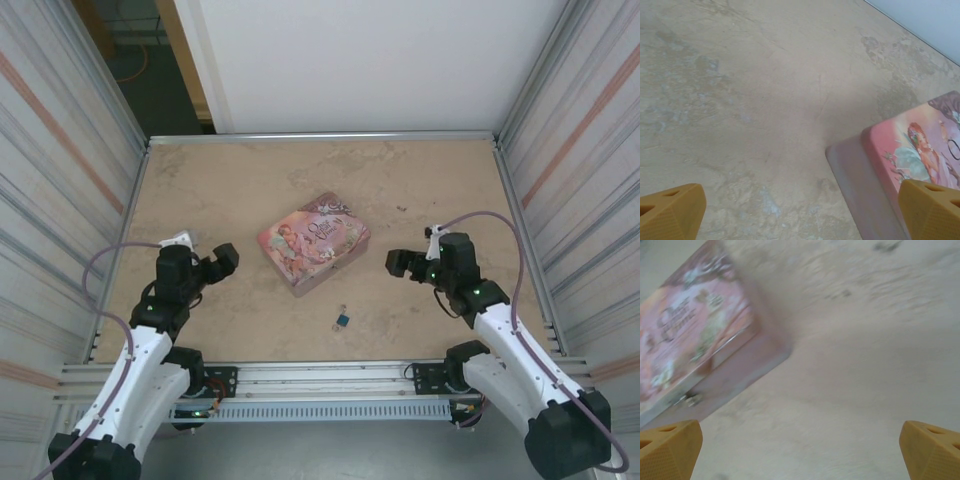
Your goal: Unlock the padlock with the key
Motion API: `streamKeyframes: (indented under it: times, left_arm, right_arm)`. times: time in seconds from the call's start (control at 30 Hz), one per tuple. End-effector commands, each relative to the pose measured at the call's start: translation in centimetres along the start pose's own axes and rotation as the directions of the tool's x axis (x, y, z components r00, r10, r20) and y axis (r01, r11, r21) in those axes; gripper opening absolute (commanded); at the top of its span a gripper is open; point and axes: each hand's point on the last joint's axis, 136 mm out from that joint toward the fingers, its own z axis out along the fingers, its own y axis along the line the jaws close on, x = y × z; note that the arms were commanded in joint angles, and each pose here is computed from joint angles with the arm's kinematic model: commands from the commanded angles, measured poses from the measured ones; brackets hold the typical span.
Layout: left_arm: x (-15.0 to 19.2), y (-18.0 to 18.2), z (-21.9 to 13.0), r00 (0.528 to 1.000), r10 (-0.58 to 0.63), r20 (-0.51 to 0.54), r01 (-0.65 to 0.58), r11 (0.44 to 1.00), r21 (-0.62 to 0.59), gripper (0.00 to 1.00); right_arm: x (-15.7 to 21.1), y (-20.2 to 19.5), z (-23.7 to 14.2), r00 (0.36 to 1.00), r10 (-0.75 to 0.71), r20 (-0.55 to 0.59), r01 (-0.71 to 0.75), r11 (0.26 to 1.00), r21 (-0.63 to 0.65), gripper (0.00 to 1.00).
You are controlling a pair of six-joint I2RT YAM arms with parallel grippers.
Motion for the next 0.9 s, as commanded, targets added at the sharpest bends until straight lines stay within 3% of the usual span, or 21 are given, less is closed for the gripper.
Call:
streamKeyframes:
  times: [0.0, 0.1, 0.23, 0.37, 0.67, 0.87]
  left_arm:
    - [-0.4, 0.7, -0.3, 0.999, 0.029, 0.017, -0.028, 0.999, -0.033, 0.99]
    - [-0.5, 1.6, 0.1, 0.998, 0.060, 0.037, -0.057, 0.996, -0.071, 0.99]
    - [-1.9, 3.9, -0.3, 0.986, 0.149, 0.070, -0.130, 0.965, -0.226, 0.99]
    - [-3.3, 4.9, -0.4, 0.971, 0.208, 0.115, -0.165, 0.938, -0.305, 0.99]
    - [-6.1, 5.6, 0.4, 0.911, 0.334, 0.243, -0.221, 0.892, -0.395, 0.99]
    - [-5.7, 6.2, 2.3, 0.890, 0.418, 0.180, -0.311, 0.847, -0.430, 0.99]
  right_arm:
    - [-3.2, -2.9, -1.4, 0.992, -0.062, 0.109, 0.046, 0.989, 0.141, 0.99]
    - [-4.5, -5.5, -1.7, 0.983, -0.072, 0.167, 0.034, 0.974, 0.223, 0.99]
    - [-6.2, -8.5, -2.3, 0.969, -0.082, 0.232, 0.006, 0.950, 0.313, 0.99]
    - [-7.1, -10.7, -2.3, 0.956, -0.099, 0.277, -0.009, 0.931, 0.366, 0.99]
    - [-7.2, -13.3, -0.1, 0.920, -0.142, 0.365, -0.018, 0.916, 0.401, 0.99]
    - [-7.0, -13.8, 2.6, 0.915, -0.168, 0.368, 0.019, 0.927, 0.376, 0.99]
